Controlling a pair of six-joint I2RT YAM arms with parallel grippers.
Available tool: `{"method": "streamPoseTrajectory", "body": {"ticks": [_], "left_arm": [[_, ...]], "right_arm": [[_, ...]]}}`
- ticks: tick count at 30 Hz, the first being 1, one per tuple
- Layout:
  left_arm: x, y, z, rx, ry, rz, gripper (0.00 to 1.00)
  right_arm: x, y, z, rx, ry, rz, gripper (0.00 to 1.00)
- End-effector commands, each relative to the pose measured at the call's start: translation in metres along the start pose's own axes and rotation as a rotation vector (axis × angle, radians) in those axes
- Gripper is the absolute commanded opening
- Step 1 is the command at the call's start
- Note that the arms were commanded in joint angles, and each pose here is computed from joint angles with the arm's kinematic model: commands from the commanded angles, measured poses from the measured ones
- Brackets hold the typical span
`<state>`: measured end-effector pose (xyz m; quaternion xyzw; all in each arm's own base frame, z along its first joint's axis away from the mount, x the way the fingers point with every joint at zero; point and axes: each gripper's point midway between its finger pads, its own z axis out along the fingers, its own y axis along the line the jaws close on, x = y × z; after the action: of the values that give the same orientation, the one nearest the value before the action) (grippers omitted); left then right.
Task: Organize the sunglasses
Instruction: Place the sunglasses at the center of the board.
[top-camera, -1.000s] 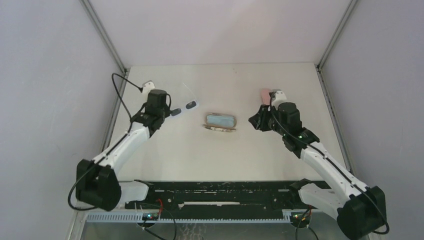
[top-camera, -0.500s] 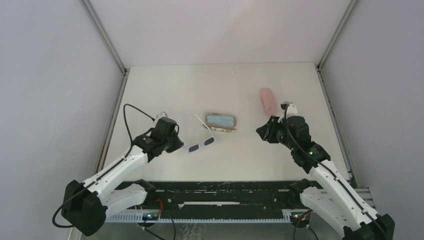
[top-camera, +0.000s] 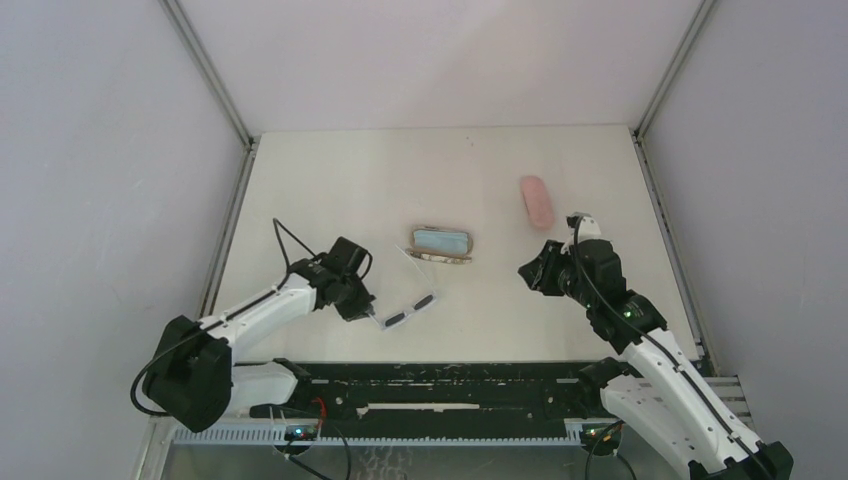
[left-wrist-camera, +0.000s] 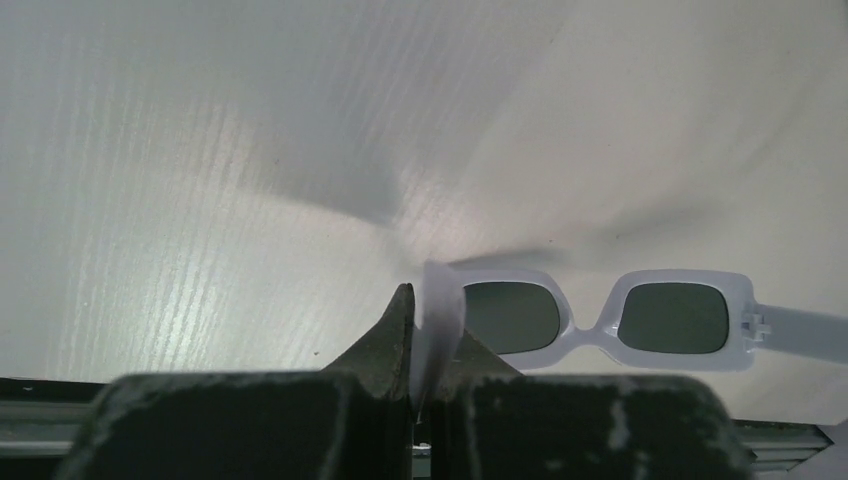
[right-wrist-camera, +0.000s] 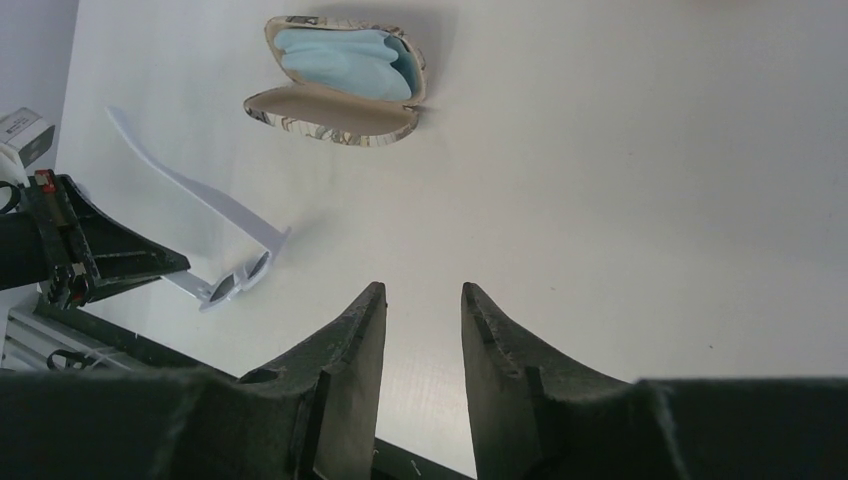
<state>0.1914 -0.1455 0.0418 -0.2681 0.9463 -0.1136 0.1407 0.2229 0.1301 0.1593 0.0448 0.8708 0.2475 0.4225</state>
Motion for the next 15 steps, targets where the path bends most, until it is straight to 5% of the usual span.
{"method": "streamPoseTrajectory", "body": {"ticks": [1, 8, 15], "left_arm": [[-0.011, -0.022, -0.004, 0.056, -0.007, -0.074, 0.07], [-0.022, -0.012, 0.006, 0.025, -0.005, -0.107, 0.26], [-0.026, -0.013, 0.004, 0.045, -0.012, -0.115, 0.32]], "right_arm": [[-0.004, -0.001, -0.001, 0.007, -0.017, 0.006, 0.34], [-0.005, -0.004, 0.001, 0.01, -0.014, -0.009, 0.35], [-0.005, -0.005, 0.0, 0.008, -0.011, -0.007, 0.36]]}}
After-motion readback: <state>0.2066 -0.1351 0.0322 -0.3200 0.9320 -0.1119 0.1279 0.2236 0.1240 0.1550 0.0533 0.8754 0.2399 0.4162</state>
